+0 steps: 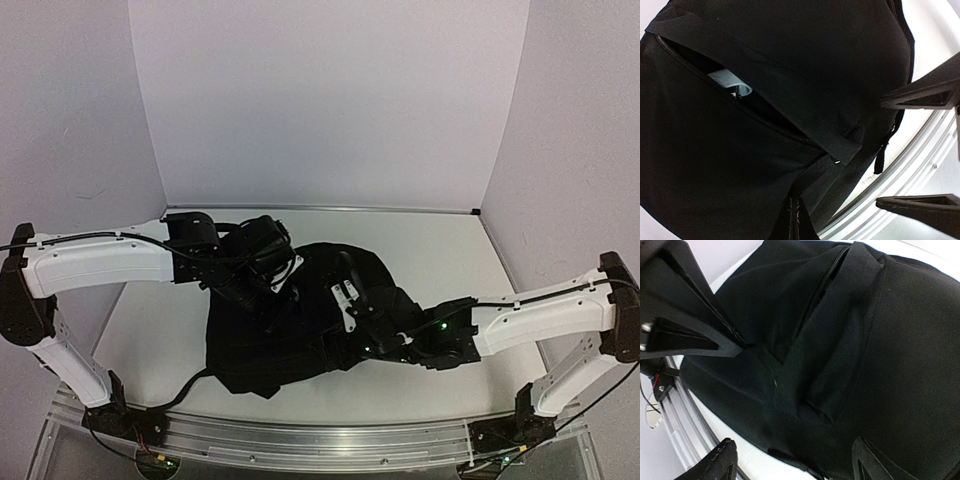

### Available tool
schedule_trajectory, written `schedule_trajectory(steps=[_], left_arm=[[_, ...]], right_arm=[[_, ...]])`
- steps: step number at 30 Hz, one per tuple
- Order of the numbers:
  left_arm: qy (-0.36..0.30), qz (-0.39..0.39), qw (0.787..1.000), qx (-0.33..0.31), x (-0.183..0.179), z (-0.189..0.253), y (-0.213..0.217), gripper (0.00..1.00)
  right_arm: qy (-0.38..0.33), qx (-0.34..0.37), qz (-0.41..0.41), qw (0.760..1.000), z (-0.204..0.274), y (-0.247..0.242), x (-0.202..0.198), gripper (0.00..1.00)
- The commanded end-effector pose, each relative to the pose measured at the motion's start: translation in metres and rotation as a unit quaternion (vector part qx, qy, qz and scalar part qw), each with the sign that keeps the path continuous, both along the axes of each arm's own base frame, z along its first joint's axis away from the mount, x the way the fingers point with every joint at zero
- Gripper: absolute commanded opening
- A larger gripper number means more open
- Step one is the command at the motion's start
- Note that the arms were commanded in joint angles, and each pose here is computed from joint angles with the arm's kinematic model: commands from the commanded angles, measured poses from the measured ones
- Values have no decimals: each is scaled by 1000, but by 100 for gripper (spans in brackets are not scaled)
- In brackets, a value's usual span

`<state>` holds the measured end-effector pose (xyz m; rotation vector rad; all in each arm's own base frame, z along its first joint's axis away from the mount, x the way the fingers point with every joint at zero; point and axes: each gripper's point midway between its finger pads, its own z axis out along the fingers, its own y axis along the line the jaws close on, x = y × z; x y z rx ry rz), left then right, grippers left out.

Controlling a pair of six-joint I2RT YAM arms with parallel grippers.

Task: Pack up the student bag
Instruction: Zip the student bag at the center of the board.

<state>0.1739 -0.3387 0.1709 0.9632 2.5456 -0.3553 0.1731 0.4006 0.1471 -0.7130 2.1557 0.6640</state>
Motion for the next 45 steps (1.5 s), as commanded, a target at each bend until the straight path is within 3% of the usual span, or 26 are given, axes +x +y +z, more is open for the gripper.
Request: schedule_trajectory(steps=[1,13,20,25,36,45], left_arm=[[-28,16,999,-28,10,25,-4,0],[-17,4,999,-34,11,24,-8,1],[7,-30,999,-32,0,7,-11,28],[3,-33,999,-13,3,-4,-11,35],[-6,-30,999,22,10,-24,-7,34],[-30,-11,999,26,20,-27,-5,10]], right_arm=[[-39,28,-25,999,22,19,16,78],[-41,26,-34,998,8,35,23,71],[-42,28,-46,998,8,25,24,69],[-40,35,-49,997,8,22,23,69],[-31,53,-48,997,7,21,20,68],[-27,60,-49,997,6,23,19,66]])
